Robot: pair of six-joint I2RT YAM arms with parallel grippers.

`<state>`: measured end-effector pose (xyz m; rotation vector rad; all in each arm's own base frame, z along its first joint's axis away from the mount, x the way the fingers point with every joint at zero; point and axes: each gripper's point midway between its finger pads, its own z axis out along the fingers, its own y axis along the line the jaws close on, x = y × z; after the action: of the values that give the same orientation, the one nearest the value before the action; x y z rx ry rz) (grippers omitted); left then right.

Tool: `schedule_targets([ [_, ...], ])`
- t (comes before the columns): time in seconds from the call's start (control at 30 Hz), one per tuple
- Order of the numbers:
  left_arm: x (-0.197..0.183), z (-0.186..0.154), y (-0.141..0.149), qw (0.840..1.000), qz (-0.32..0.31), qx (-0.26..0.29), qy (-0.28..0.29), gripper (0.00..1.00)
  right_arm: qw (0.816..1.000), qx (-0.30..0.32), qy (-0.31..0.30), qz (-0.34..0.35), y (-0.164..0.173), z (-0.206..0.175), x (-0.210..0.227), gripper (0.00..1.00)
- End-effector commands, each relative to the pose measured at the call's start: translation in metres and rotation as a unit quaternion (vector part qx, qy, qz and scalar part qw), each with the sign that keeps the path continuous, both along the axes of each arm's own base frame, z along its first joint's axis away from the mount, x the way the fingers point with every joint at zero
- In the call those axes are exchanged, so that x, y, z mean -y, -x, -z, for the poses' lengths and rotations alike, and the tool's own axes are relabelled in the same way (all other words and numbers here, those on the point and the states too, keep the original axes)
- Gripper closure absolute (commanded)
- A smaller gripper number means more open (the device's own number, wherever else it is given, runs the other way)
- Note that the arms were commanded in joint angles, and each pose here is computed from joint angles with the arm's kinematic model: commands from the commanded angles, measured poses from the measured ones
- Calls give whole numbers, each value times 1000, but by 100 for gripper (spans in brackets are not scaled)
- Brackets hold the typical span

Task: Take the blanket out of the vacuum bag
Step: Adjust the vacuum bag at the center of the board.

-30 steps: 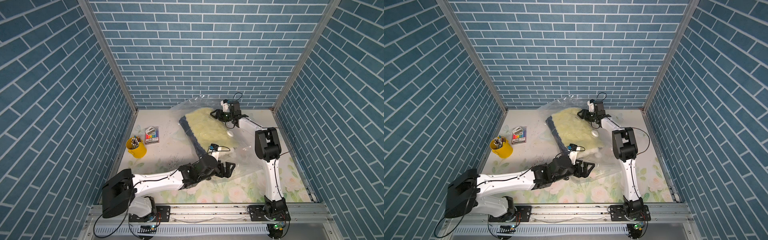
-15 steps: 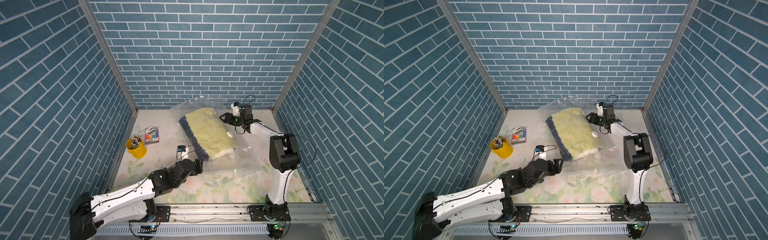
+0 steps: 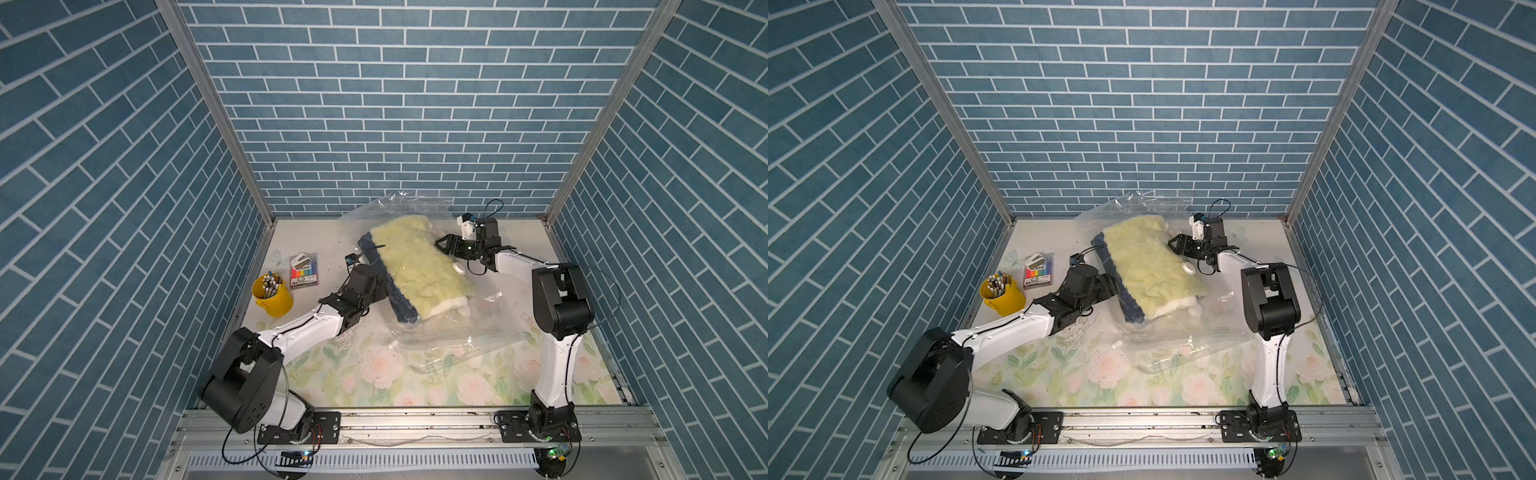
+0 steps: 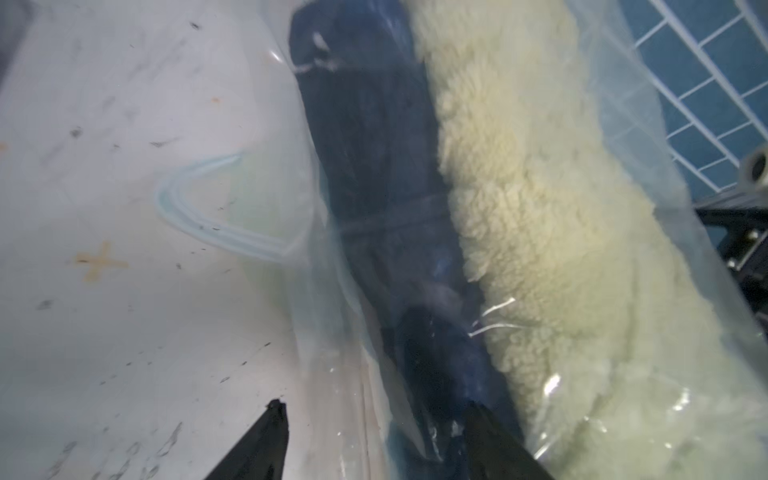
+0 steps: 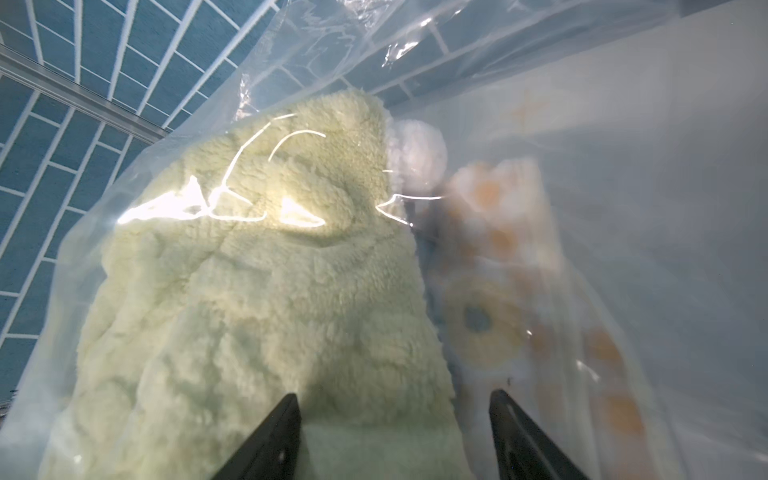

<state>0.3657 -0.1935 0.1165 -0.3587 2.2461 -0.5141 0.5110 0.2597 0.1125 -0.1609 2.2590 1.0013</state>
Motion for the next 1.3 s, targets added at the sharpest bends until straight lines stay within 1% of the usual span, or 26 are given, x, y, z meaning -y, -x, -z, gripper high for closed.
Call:
schedule_targets([
  [0.0, 12, -8, -11, 999, 15, 28, 45, 30, 999, -7, -31, -43, 7, -3, -38, 28],
  [0.17, -16, 0, -23, 999, -19, 33, 28, 29, 996, -11, -67, -64, 0, 1, -74, 29],
  [0.23, -34, 4, -32, 999, -35, 24, 19, 29, 994, -12, -80, -73, -4, -1, -89, 30],
  [0.37, -54, 12, -48, 998, -46, 18, 29, 28, 990, -10, -111, -85, -8, -7, -116, 30],
  [0.5, -64, 13, -69, 998, -56, 22, 28, 27, 983, -16, -156, -93, -11, -13, -136, 32],
  [0.63, -62, 5, -88, 997, -55, 38, 40, 26, 979, -13, -167, -113, -9, -15, -158, 32],
  [0.77, -69, -3, -103, 996, -66, 50, 30, 25, 976, -14, -183, -120, -20, -15, -169, 32],
  [0.83, -73, -8, -105, 995, -73, 51, 34, 25, 974, -17, -186, -125, -26, -13, -176, 32],
  [0.9, -78, -11, -103, 995, -82, 53, 27, 25, 970, -18, -190, -149, -25, -13, -187, 32],
  [1.0, -85, -8, -93, 994, -92, 45, 25, 24, 969, -16, -183, -163, -21, -9, -199, 32],
  [1.07, -94, -7, -88, 993, -106, 47, 12, 23, 968, -18, -182, -171, -16, -6, -204, 32],
  [1.13, -105, -7, -88, 992, -117, 46, 0, 22, 969, -14, -180, -169, -13, -12, -203, 32],
  [1.2, -111, -11, -91, 992, -117, 43, 4, 23, 972, -3, -175, -154, -15, -23, -196, 32],
  [1.27, -116, -23, -91, 991, -125, 45, -3, 22, 977, 7, -163, -139, -18, -35, -187, 30],
])
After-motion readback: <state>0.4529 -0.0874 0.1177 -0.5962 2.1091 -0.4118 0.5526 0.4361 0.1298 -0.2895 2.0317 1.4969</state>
